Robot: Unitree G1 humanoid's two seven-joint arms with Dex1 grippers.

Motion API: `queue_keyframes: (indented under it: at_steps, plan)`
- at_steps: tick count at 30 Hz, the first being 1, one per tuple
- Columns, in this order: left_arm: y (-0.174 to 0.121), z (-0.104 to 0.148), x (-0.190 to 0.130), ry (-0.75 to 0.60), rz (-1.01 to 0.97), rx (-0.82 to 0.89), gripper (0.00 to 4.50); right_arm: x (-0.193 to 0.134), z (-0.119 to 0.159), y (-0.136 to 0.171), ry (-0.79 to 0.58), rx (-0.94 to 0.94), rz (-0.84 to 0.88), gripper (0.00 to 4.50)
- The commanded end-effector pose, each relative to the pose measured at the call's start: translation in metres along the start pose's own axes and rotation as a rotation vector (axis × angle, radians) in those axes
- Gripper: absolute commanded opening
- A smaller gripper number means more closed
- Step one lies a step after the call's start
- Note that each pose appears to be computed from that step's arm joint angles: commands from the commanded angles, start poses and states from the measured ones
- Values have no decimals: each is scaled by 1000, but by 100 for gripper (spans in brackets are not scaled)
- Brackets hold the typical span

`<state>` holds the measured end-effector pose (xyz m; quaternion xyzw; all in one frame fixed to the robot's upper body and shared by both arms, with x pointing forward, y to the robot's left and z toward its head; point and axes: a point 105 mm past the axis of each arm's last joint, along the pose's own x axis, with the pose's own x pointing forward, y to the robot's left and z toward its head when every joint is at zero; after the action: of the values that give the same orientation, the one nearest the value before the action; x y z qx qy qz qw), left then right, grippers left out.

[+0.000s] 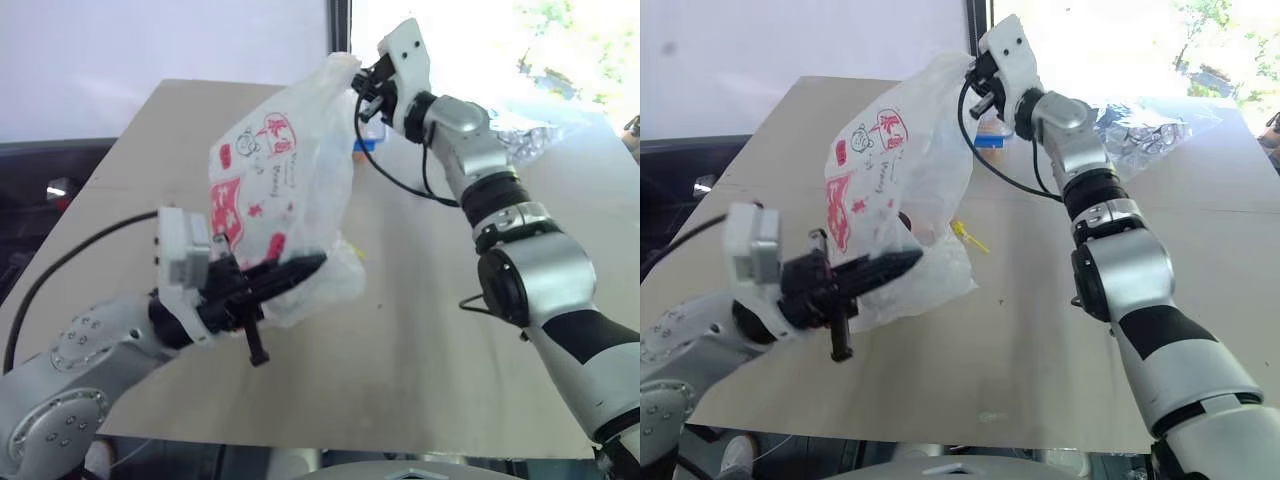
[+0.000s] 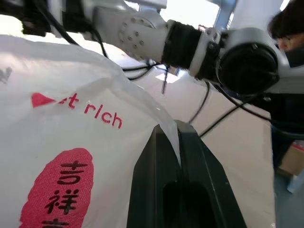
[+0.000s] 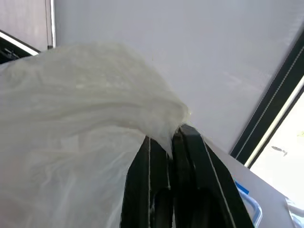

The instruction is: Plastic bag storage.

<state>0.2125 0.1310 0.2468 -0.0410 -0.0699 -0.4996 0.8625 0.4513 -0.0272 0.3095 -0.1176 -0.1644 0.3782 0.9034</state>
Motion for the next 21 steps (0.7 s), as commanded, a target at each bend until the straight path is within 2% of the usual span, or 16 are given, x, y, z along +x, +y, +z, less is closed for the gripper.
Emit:
queue_keyframes:
  at_steps: [1, 8, 11, 14, 17, 21]
  plan:
    - [23, 31, -4, -132, 80, -28, 0, -18, 56, -31, -131, -39, -28, 3]
    - [72, 85, 8, -325, 194, -104, 0, -76, 94, -69, -143, 14, -114, 3]
    - [109, 115, 18, -416, 307, -160, 0, -97, 115, -79, -158, 107, -145, 3]
    - [135, 141, 29, -465, 356, -184, 0, -120, 136, -98, -175, 173, -227, 3]
    - [145, 162, 43, -474, 325, -167, 0, -148, 166, -113, -201, 202, -304, 3]
    - [153, 174, 54, -478, 282, -132, 0, -175, 189, -114, -203, 171, -358, 3]
